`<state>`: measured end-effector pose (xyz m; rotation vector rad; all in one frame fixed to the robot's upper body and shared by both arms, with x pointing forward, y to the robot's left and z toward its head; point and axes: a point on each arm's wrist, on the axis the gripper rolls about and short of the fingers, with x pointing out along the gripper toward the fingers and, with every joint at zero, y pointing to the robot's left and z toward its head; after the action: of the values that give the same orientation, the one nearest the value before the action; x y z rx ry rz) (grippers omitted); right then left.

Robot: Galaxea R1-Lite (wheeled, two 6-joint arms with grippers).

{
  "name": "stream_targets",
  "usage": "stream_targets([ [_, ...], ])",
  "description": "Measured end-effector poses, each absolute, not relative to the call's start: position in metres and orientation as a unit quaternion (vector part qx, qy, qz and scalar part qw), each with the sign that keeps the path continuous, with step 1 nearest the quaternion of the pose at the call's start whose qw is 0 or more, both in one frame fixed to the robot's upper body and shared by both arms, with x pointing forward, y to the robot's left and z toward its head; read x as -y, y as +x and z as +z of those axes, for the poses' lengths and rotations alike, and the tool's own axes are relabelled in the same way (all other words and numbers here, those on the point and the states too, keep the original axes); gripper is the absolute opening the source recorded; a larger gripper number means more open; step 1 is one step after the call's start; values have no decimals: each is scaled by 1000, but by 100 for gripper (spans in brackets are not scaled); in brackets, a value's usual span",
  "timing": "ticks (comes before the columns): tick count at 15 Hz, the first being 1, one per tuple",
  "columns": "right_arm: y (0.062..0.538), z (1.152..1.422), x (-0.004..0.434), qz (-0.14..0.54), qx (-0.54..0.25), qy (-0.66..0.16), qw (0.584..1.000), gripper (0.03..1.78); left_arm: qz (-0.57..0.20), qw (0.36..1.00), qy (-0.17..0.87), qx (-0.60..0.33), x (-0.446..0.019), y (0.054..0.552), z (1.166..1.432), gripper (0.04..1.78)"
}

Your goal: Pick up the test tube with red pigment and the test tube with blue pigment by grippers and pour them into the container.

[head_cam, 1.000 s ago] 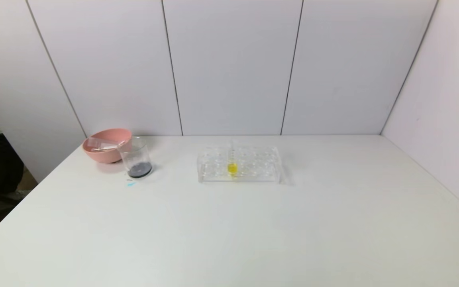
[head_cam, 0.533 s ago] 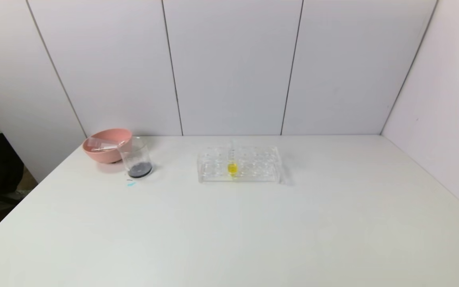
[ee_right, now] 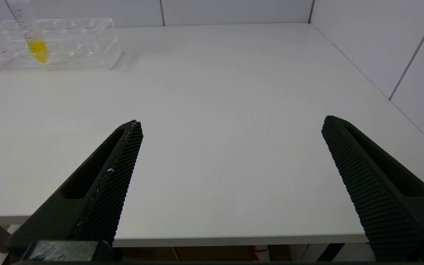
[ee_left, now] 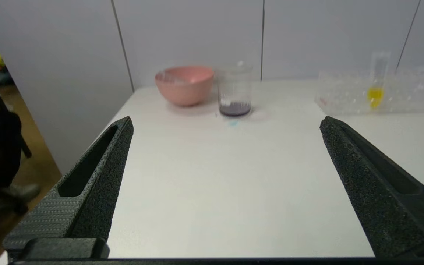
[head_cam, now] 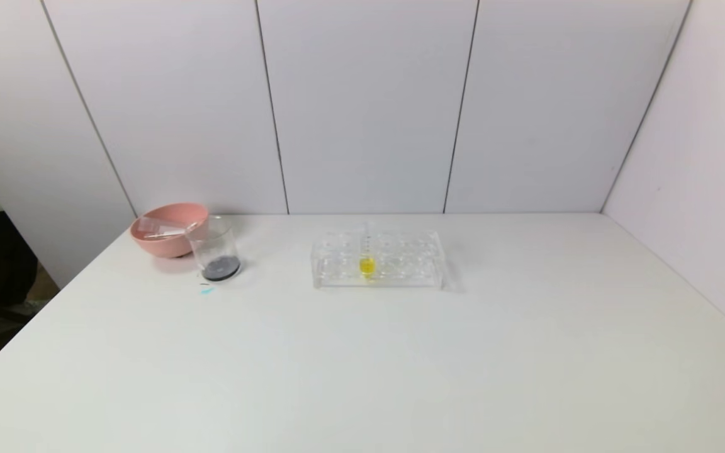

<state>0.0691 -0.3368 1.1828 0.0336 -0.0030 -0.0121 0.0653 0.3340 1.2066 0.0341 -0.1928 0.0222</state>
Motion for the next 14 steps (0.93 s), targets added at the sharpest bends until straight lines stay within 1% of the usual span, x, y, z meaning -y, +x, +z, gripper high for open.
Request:
stream_targets([
  [2, 69, 1183, 337, -6, 1, 17, 1000, 177, 12, 1000, 8, 21, -334, 69, 1188, 178],
  [3, 69, 1183, 337, -6, 1, 17, 1000, 177, 12, 1000, 6, 4, -334, 69, 1184, 178],
  [14, 69, 1183, 337, -5, 2, 14, 1000, 177, 11, 1000, -22, -2, -334, 69, 1182, 178],
])
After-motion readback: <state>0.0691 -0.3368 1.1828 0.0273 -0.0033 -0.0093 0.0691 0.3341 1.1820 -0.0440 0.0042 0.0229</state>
